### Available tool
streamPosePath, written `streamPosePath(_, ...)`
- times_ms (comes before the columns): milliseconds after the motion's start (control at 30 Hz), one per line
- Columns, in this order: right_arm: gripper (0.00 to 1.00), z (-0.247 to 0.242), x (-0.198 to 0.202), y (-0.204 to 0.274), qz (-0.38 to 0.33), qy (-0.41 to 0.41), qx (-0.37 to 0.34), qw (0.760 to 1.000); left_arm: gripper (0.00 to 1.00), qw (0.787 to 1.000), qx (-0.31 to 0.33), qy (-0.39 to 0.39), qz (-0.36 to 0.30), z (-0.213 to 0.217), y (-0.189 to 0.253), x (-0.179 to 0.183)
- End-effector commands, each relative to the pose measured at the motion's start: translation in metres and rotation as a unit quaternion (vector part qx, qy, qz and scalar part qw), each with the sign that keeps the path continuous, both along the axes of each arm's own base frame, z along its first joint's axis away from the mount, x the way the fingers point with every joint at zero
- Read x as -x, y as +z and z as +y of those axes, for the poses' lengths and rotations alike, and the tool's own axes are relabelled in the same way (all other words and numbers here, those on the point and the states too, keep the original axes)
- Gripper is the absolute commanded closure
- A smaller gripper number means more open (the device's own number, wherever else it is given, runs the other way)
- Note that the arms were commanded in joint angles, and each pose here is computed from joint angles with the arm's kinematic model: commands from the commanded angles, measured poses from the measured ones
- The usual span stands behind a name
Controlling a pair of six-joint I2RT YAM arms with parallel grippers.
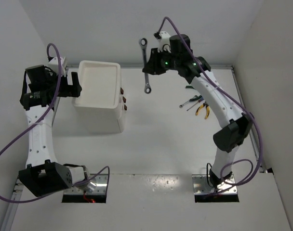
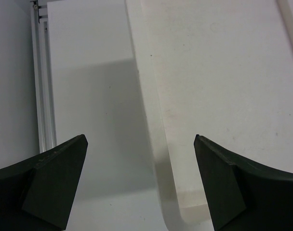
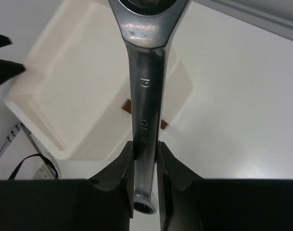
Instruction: Sort the tools into containers
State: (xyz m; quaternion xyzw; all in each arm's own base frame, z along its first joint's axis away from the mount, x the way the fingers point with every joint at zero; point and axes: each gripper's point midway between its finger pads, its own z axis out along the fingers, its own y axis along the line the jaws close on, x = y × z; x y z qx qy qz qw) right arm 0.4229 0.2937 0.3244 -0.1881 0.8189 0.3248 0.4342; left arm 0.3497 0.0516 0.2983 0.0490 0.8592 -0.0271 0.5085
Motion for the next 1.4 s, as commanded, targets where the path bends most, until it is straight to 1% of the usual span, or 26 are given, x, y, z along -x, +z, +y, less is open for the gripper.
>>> streamPosePath(0,1.00,0.045,-0.008,0.049,-0.078,0.044,-0.040,0.995,0.01,1.000,-0.001,-0.003,-0.022,-0.006,0.017,0.001)
streamPosePath(33,1.00,0.053,-0.009,0.050,-0.081,0.050,-0.042,0.995,0.01,1.000,-0.001,-0.003,-0.022,-0.006,0.017,0.001)
streamPosePath(67,1.00,0.066,-0.006,0.063,-0.098,0.061,-0.053,0.992,0.01,1.000,-0.001,-0.003,-0.022,-0.006,0.017,0.001)
streamPosePath(233,1.00,0.116,-0.004,0.064,-0.124,0.104,-0.077,0.984,0.01,1.000,0.009,0.002,-0.017,-0.006,0.014,-0.001)
streamPosePath(267,1.00,0.117,-0.006,0.069,-0.134,0.104,-0.082,0.982,0.01,1.000,0.009,0.002,-0.017,-0.006,0.014,-0.001)
streamPosePath(333,1.00,0.135,0.002,0.079,-0.153,0.123,-0.098,0.976,0.01,1.000,0.008,0.006,-0.010,-0.004,0.008,0.000)
streamPosePath(400,1.00,0.144,0.000,0.079,-0.157,0.126,-0.106,0.974,0.01,1.000,0.010,0.006,-0.005,-0.005,0.004,0.001)
streamPosePath(533,1.00,0.157,0.007,0.103,-0.183,0.136,-0.144,0.963,0.01,1.000,0.015,0.006,0.013,-0.005,-0.012,0.003)
streamPosePath(700,1.00,0.170,0.015,0.114,-0.175,0.141,-0.175,0.959,0.01,1.000,0.015,0.006,0.013,-0.007,-0.014,0.007)
streamPosePath(800,1.00,0.184,0.024,0.105,-0.164,0.152,-0.176,0.959,0.01,1.000,0.010,0.008,0.018,-0.005,-0.018,0.008)
streamPosePath(867,1.00,0.195,0.026,0.088,-0.146,0.155,-0.171,0.962,0.01,1.000,0.009,0.008,0.014,-0.005,-0.015,0.010)
streamPosePath(933,1.00,0.199,0.023,0.075,-0.136,0.154,-0.164,0.965,0.01,1.000,0.006,0.008,0.004,-0.005,-0.010,0.010)
streamPosePath(967,1.00,0.202,0.019,0.059,-0.124,0.154,-0.156,0.968,0.01,1.000,0.006,0.014,-0.001,-0.005,-0.009,0.012)
streamPosePath(1367,1.00,0.214,0.002,-0.007,-0.078,0.143,-0.122,0.979,0.01,0.999,0.020,0.014,-0.032,-0.010,0.014,0.013)
